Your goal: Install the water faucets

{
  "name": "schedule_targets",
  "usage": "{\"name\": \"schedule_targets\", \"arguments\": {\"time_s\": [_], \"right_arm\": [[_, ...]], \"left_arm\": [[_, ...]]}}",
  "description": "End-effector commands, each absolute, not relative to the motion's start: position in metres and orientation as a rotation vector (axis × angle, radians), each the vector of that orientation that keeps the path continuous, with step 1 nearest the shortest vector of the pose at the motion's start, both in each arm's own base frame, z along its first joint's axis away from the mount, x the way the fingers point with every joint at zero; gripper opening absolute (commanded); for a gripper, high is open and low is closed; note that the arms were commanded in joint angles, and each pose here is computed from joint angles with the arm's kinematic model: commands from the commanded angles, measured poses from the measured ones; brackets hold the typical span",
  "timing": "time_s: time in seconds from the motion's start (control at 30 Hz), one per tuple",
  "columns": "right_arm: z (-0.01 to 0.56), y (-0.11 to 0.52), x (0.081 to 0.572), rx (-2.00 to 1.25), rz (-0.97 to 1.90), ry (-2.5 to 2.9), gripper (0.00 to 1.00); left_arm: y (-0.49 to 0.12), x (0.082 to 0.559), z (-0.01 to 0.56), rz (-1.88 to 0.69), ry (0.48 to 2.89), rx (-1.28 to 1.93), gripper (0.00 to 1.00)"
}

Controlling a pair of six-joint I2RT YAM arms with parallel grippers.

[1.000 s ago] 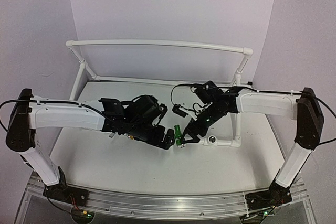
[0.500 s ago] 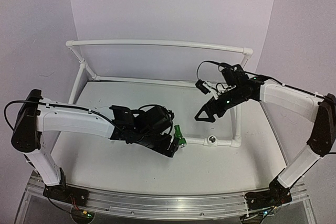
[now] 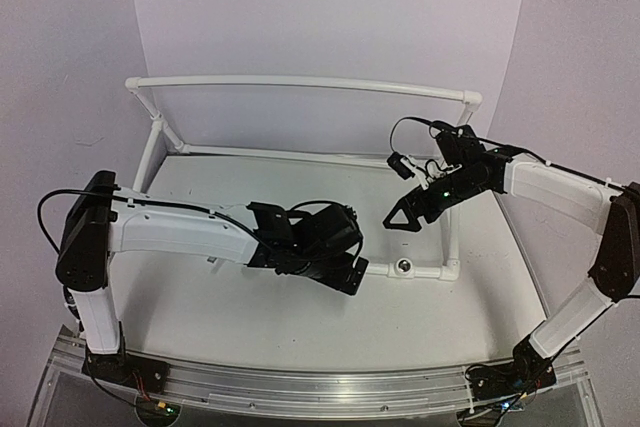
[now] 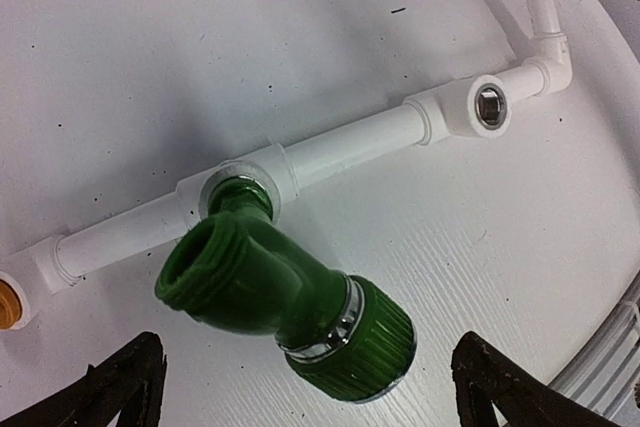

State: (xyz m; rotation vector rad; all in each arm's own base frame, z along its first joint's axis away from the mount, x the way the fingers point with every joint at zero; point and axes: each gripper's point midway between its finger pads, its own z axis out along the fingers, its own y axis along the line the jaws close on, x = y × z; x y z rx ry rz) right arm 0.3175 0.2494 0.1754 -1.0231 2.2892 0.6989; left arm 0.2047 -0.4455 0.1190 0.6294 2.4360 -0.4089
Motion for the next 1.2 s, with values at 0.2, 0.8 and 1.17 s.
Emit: {"name": "schedule_targets", "arguments": {"time_s": [0.2,0.8,1.17], "right_arm": [[0.176,0.250,0.316,-1.017,0.726,2.290,0.92],[0.172,0.251,0.317,-1.020,0.736,2.302,0.92],[0.170,0.251,0.316,-1.022,0.738,2.311,0.92]], "left_arm": [[-0.441,0.220,0.116,-0.234,2.440,0.566,1.00],[-0.401,0.217,0.118,-0.143,2.465,0.515,1.00],[-0.377,0.226,0.130,-0.126,2.458,0.460,1.00]]}}
